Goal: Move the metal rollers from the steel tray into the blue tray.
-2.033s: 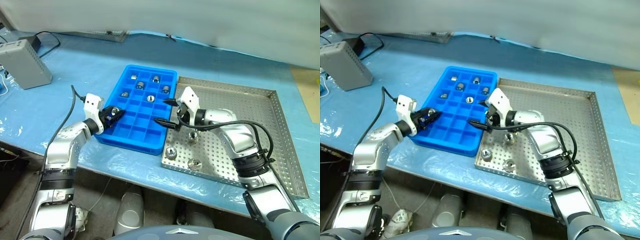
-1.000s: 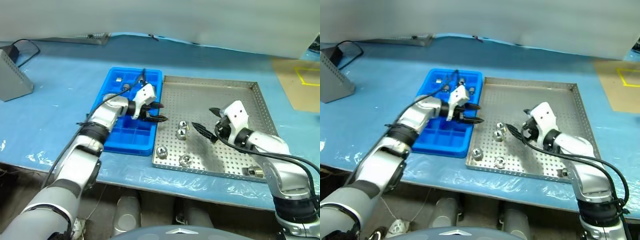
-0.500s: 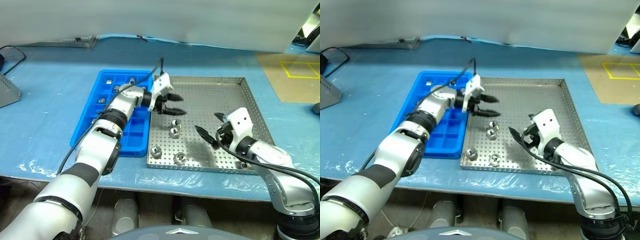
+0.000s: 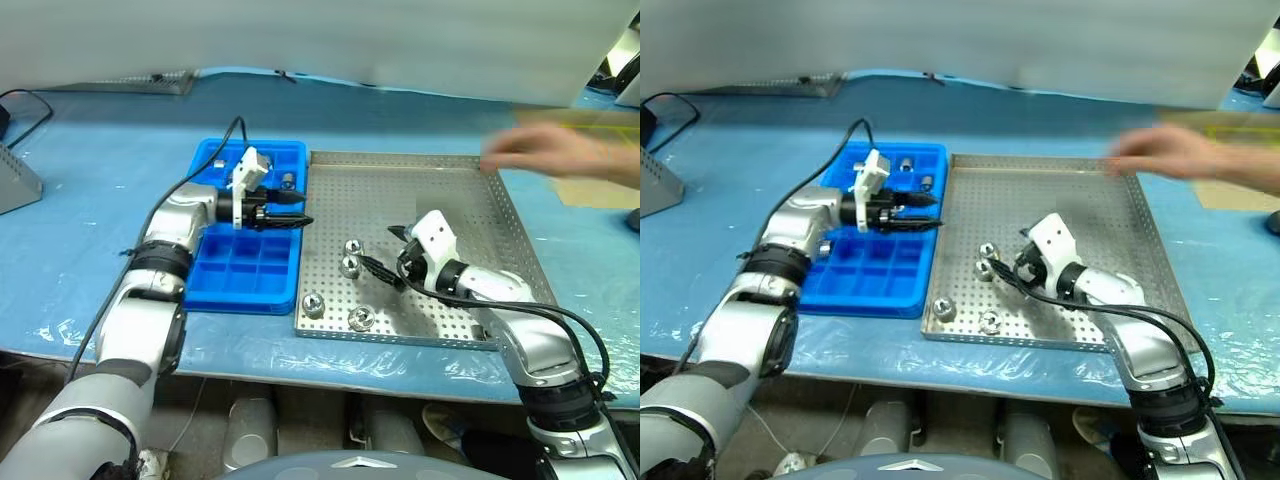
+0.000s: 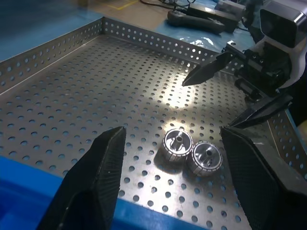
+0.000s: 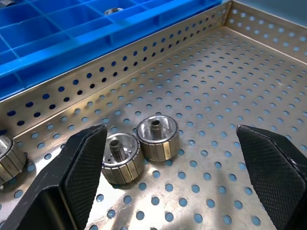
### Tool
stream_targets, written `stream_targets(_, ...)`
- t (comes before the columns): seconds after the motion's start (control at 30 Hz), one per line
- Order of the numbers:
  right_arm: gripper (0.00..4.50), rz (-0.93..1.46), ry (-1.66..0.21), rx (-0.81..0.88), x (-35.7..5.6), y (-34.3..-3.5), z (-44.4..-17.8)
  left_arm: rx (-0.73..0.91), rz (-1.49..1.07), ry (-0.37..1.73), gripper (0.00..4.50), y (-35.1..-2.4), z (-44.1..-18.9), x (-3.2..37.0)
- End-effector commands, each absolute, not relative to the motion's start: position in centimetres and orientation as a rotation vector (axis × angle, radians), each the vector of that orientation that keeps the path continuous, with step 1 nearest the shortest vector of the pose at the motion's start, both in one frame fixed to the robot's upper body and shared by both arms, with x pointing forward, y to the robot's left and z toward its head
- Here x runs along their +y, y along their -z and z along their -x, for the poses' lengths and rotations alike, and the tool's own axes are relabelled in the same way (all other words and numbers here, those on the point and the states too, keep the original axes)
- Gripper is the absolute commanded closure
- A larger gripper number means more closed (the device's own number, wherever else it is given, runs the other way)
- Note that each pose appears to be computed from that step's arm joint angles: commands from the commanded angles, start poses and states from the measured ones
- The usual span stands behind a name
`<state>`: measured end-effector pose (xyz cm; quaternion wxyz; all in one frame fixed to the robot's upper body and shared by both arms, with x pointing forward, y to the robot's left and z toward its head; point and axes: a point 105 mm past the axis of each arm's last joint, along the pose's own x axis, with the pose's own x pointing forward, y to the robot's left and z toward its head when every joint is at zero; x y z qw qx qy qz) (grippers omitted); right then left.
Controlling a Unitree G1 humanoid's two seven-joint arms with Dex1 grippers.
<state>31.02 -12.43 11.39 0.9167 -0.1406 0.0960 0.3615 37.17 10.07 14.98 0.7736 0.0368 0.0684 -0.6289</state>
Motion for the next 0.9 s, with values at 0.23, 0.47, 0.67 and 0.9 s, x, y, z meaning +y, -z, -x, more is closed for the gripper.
stream_targets(0.23, 0.0, 0.312, -0.807, 0.169, -11.6, -11.6, -31.5, 0.095, -0.057, 1.319, 1.19, -16.2, -36.1, 9.6)
stream_targets(0.47, 0.0, 0.308, -0.772, 0.163, -12.5, -11.9, -31.7, 0.11, -0.058, 1.3, 1.19, -15.8, -36.0, 9.6)
stream_targets(0.67, 0.0, 0.303, -0.758, 0.167, -12.5, -11.7, -31.3, 0.106, -0.054, 1.316, 1.19, -15.9, -36.1, 8.8)
stream_targets(0.9, 0.0, 0.299, -0.735, 0.166, -13.0, -11.7, -31.2, 0.106, -0.062, 1.327, 1.19, -16.0, -36.3, 8.4)
